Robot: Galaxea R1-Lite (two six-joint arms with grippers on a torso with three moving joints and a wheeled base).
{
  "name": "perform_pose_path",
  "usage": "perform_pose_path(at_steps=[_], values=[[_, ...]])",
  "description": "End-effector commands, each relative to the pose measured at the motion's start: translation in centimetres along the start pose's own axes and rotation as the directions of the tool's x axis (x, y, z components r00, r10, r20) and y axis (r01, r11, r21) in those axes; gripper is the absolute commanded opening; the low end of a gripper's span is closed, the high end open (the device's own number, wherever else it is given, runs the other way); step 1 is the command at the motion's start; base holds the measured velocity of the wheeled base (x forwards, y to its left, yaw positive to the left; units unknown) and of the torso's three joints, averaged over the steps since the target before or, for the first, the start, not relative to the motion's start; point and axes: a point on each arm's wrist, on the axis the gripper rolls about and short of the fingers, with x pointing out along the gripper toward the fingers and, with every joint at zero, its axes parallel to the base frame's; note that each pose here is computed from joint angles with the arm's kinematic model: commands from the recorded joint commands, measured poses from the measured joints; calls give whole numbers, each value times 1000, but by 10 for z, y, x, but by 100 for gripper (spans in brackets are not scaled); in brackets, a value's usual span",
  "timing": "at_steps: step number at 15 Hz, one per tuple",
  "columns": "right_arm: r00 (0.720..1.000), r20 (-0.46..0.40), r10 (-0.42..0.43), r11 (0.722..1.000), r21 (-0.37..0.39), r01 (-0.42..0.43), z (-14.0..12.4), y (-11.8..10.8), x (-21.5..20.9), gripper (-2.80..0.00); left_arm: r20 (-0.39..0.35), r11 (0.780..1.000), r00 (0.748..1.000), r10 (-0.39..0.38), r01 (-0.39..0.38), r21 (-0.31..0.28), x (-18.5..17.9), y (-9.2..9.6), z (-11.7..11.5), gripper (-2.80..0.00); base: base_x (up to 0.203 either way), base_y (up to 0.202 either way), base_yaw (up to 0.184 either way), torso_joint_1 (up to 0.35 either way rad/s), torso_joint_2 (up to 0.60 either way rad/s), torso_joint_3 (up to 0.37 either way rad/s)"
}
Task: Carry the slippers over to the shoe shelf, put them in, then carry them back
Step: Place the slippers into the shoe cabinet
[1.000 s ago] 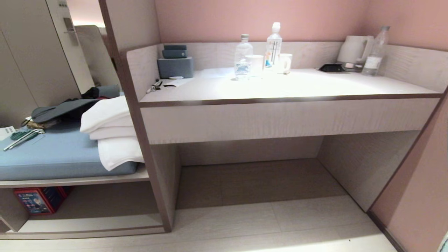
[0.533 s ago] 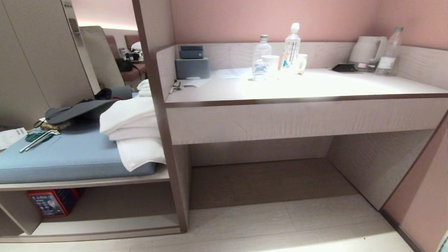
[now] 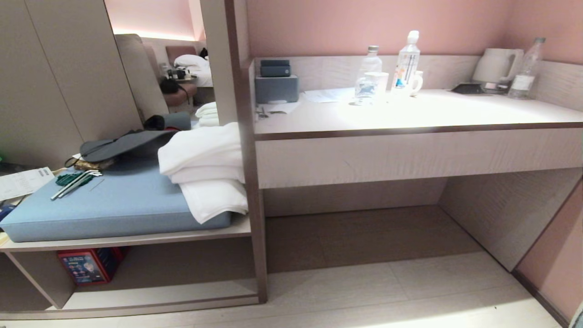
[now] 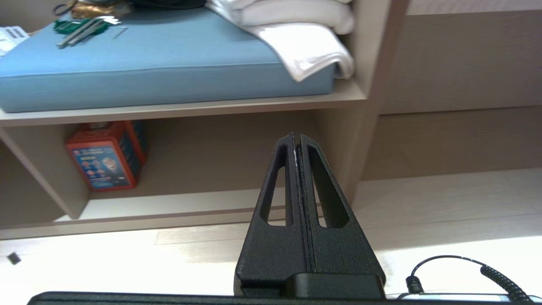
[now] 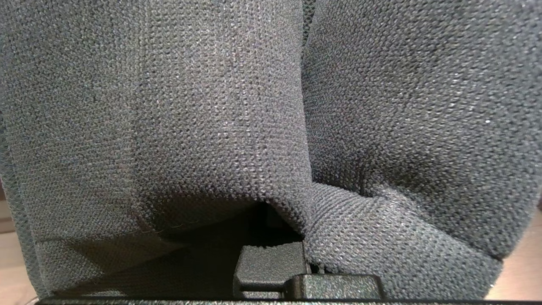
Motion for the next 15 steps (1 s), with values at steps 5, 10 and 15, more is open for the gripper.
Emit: perform_pose_path(at_steps=[5, 10, 15], values=[[1000, -2, 0, 1000, 2, 0, 0, 0, 0, -280, 2, 1000, 1000, 0, 0, -1, 0, 0, 0, -280, 0, 196, -2, 2, 3, 2], [1000, -2, 0, 1000, 2, 0, 0, 0, 0, -280, 2, 1000, 1000, 0, 0, -1, 0, 0, 0, -280, 0, 196, -1, 1, 1, 3], [1000, -2, 0, 1000, 1, 0, 0, 0, 0, -280, 1, 1000, 1000, 0, 0, -2, 0, 0, 0, -280, 0, 194, -2, 4, 1, 3]])
